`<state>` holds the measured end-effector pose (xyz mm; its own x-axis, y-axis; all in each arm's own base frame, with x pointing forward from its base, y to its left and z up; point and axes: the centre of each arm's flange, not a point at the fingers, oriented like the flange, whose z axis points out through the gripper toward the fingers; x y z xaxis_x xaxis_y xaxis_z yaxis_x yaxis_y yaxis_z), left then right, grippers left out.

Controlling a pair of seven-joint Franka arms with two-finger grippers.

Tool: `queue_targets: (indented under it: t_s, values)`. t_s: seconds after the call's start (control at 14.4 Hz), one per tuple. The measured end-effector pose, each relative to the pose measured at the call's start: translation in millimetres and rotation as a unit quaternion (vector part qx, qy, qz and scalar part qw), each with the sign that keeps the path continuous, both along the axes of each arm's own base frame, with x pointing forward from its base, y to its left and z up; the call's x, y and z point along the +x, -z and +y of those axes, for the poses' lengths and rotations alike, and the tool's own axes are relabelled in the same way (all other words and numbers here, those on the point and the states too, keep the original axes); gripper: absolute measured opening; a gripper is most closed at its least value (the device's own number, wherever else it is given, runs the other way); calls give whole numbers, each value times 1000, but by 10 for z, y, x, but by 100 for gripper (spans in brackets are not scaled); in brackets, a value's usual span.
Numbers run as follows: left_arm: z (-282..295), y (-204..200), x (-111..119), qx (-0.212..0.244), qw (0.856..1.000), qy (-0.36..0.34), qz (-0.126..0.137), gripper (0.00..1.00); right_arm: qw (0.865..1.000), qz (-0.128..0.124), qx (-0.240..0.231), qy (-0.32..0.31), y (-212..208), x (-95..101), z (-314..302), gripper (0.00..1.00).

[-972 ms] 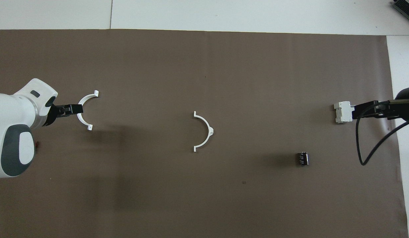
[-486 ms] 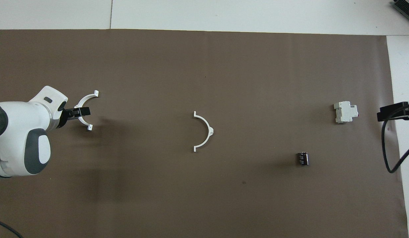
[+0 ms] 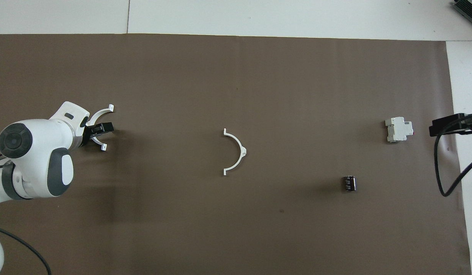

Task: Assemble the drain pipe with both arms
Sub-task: 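Grasp the other white half-ring with the left gripper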

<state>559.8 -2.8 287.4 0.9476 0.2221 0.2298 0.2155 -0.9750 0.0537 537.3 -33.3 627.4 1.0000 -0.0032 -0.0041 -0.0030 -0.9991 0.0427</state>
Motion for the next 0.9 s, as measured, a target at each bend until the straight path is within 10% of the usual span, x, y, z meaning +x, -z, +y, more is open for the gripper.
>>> queue_targets:
  t_s: [0.9]
  values:
    - [-1, -67, 23, 0, 1000, 0, -6, 100, 1000, -1, 12, 1, 1, 1, 18, 100]
